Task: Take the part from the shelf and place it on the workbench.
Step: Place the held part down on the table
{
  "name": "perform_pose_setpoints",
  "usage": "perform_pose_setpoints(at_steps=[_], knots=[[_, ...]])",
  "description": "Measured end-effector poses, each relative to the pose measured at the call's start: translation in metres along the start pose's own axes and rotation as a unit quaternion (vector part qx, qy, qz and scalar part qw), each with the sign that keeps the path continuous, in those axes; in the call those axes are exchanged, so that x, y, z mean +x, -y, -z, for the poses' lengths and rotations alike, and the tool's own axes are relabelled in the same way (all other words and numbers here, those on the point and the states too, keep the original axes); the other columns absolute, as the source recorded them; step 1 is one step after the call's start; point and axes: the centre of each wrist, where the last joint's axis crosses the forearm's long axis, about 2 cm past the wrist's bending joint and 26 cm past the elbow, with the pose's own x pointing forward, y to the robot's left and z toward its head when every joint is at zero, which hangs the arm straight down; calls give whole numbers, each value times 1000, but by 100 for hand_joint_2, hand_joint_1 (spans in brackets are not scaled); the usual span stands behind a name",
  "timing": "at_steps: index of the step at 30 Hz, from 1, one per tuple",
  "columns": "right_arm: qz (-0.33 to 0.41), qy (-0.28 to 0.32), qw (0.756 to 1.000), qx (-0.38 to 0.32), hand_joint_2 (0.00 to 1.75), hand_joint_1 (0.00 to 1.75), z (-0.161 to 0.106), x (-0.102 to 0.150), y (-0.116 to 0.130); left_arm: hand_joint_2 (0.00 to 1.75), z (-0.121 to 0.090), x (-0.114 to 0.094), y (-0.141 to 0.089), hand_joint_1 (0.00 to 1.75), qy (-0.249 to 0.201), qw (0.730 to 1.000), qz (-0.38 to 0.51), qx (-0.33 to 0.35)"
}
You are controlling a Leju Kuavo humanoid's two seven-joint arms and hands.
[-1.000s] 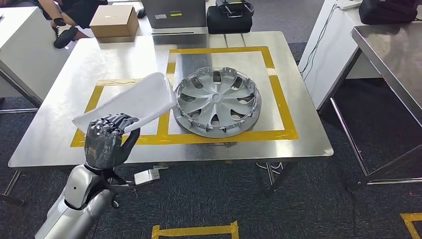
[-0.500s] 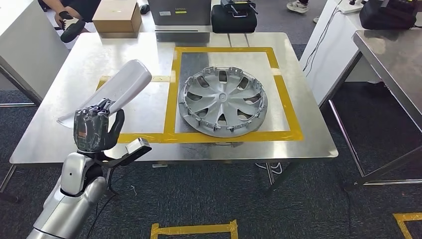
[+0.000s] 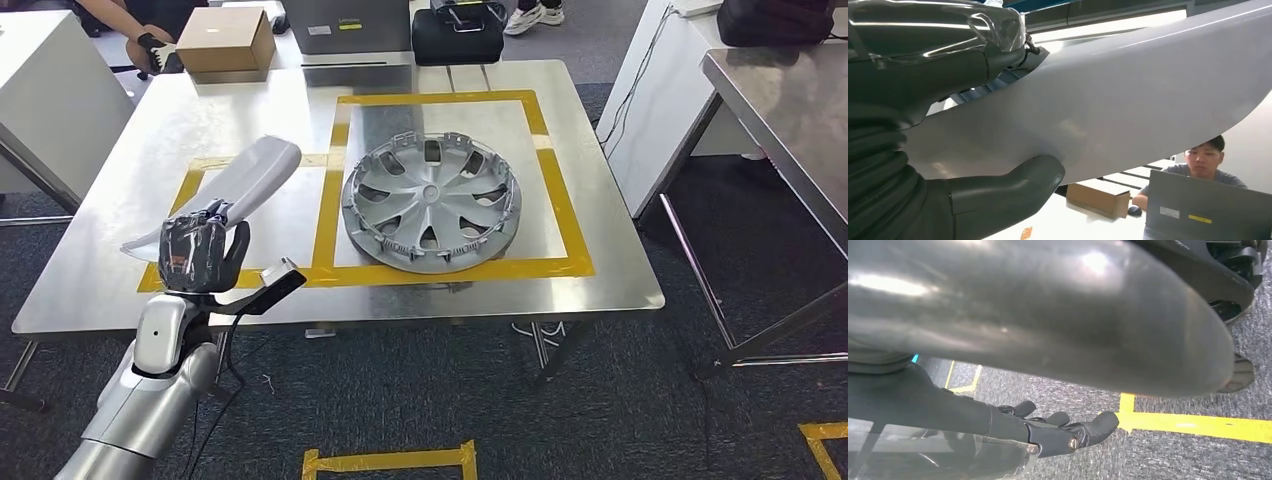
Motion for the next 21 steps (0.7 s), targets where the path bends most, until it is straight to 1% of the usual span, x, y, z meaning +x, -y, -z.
perform_pose_setpoints(at_steps=[3,6,10,21], knots=[[0,-1,1000,0,0,0,0,0,0,175,-4,-6,8,175,-18,1000,6,-23],[0,-3,1000,2,0,0,0,1,-1,175,-4,-16,13,175,-36,999,11,-40],[-4,-5,1000,4,0,0,0,3,-3,175,-4,-28,22,175,-47,997,18,-58],[-19,-5,1000,0,0,0,0,5,0,175,-11,-28,41,175,-64,993,7,-101]])
